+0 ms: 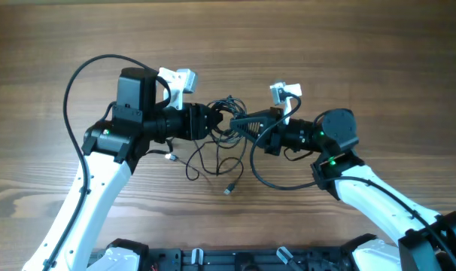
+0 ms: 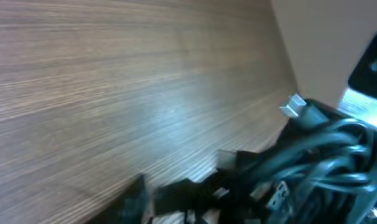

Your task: Untangle cables

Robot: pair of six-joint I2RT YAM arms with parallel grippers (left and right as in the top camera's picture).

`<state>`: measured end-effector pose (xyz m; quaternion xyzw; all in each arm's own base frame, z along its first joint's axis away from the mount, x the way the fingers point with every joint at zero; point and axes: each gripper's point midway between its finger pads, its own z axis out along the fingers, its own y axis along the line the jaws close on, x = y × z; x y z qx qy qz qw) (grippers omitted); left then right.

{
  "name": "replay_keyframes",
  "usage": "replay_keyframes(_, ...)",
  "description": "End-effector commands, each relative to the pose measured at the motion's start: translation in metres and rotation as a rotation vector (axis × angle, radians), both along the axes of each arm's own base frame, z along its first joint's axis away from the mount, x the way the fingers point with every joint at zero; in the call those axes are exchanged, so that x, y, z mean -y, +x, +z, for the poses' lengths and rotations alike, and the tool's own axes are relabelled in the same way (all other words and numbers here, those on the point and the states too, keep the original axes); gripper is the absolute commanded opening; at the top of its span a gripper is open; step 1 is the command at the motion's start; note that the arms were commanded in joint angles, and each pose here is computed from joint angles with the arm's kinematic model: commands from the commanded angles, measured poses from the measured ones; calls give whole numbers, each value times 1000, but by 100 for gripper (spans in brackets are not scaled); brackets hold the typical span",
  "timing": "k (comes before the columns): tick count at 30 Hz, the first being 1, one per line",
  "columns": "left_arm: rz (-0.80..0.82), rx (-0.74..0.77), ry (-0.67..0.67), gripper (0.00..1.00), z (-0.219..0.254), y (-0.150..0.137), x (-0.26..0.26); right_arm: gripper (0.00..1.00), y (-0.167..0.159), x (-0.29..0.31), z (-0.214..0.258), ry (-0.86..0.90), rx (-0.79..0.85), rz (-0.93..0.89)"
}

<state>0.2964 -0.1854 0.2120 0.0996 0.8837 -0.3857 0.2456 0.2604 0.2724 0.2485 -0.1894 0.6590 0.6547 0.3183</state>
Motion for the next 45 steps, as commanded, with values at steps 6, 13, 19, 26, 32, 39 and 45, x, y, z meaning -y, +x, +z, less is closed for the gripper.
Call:
replay_keyframes(6,133,25,56,4,2,15,-26,100,-10,-7,-20,-72,-17,46)
replay_keyframes(13,639,-148,21,4,8,22,-83,100,-12,-15,-50,-168,-72,14)
replay_keyframes(19,906,-395,-49,4,-13,8,-92,100,3,-47,-61,-279,79,-285)
replay_keyframes(26,928,-455,-76,4,-15,-1,-74,94,5,-44,-86,-471,143,-578)
replay_keyframes(32,917,-487,-94,4,-15,-7,-57,82,7,-43,-85,-470,145,-603)
replay_keyframes(39,833,-395,-5,4,-16,-10,-52,4,16,-30,-89,-507,138,-686)
replay_keyframes(45,758,-183,152,4,-7,2,-88,4,23,-5,-82,-539,121,-739)
